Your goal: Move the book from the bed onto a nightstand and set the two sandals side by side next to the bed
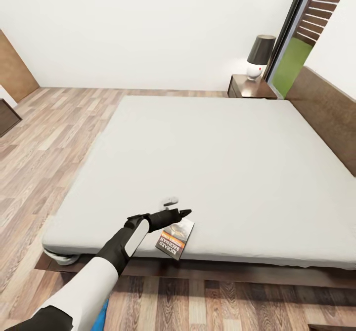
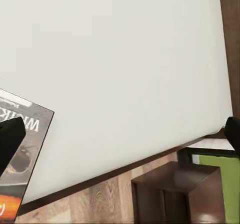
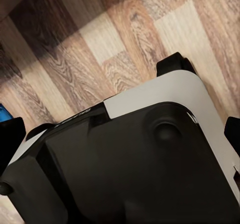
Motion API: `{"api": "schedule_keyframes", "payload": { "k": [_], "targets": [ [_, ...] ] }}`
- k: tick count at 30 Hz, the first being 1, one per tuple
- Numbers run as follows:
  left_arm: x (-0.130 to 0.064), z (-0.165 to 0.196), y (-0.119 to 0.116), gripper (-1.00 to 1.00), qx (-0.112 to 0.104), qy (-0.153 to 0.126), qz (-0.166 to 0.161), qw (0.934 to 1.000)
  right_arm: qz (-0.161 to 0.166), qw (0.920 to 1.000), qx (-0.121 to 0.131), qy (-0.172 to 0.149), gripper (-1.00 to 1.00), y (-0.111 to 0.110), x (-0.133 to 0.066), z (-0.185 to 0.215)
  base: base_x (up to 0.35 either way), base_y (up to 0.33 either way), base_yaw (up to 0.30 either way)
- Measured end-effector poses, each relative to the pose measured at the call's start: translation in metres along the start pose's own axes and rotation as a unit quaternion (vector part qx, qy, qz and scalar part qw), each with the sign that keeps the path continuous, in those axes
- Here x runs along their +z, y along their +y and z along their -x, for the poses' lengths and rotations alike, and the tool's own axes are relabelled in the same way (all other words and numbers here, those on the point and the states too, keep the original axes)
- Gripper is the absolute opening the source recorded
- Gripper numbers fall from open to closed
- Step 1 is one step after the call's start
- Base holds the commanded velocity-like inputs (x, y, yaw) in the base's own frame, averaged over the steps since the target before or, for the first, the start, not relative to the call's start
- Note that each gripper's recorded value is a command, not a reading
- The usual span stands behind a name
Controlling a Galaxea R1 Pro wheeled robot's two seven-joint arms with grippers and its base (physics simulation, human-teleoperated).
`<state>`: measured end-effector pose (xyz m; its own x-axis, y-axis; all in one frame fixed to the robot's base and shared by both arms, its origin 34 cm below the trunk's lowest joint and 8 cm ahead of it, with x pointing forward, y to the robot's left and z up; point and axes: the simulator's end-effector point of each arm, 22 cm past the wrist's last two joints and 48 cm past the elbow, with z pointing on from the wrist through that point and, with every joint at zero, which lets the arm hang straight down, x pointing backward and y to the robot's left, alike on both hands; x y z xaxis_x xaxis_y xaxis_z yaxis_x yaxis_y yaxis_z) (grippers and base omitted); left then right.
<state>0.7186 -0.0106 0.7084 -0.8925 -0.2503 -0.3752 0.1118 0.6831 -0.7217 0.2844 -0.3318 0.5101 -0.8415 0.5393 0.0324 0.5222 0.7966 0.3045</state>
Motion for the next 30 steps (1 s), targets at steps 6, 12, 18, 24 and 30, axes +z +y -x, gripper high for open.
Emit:
{"api": "schedule_keyframes", "payload": {
  "k": [6, 12, 18, 24, 30],
  "targets": [
    [-0.035, -0.004, 0.027, 1.00, 0.001, 0.018, -0.025, 0.9995, 0.000, 1.0000, 0.000, 0.000, 1.00, 0.002, -0.008, -0.001, 0.000, 0.000, 0.000],
    [-0.072, -0.032, 0.043, 1.00, -0.015, 0.039, -0.070, 0.9967, 0.000, 1.0000, 0.000, -0.001, 1.00, 0.003, -0.015, -0.001, 0.000, 0.000, 0.000],
    [-0.080, -0.039, 0.045, 1.00, -0.020, 0.045, -0.066, 0.9966, -0.001, 1.0000, 0.000, -0.002, 1.00, 0.004, -0.023, -0.001, 0.000, 0.000, 0.000],
    [-0.092, -0.054, 0.047, 1.00, -0.030, 0.055, -0.070, 0.9956, -0.001, 1.0000, 0.000, -0.001, 1.00, 0.005, -0.030, -0.003, 0.000, 0.000, 0.000],
    [-0.106, -0.071, 0.045, 1.00, -0.041, 0.064, -0.084, 0.9935, -0.002, 1.0000, 0.000, -0.002, 1.00, 0.006, -0.037, -0.004, 0.000, 0.000, 0.000]
  ]
}}
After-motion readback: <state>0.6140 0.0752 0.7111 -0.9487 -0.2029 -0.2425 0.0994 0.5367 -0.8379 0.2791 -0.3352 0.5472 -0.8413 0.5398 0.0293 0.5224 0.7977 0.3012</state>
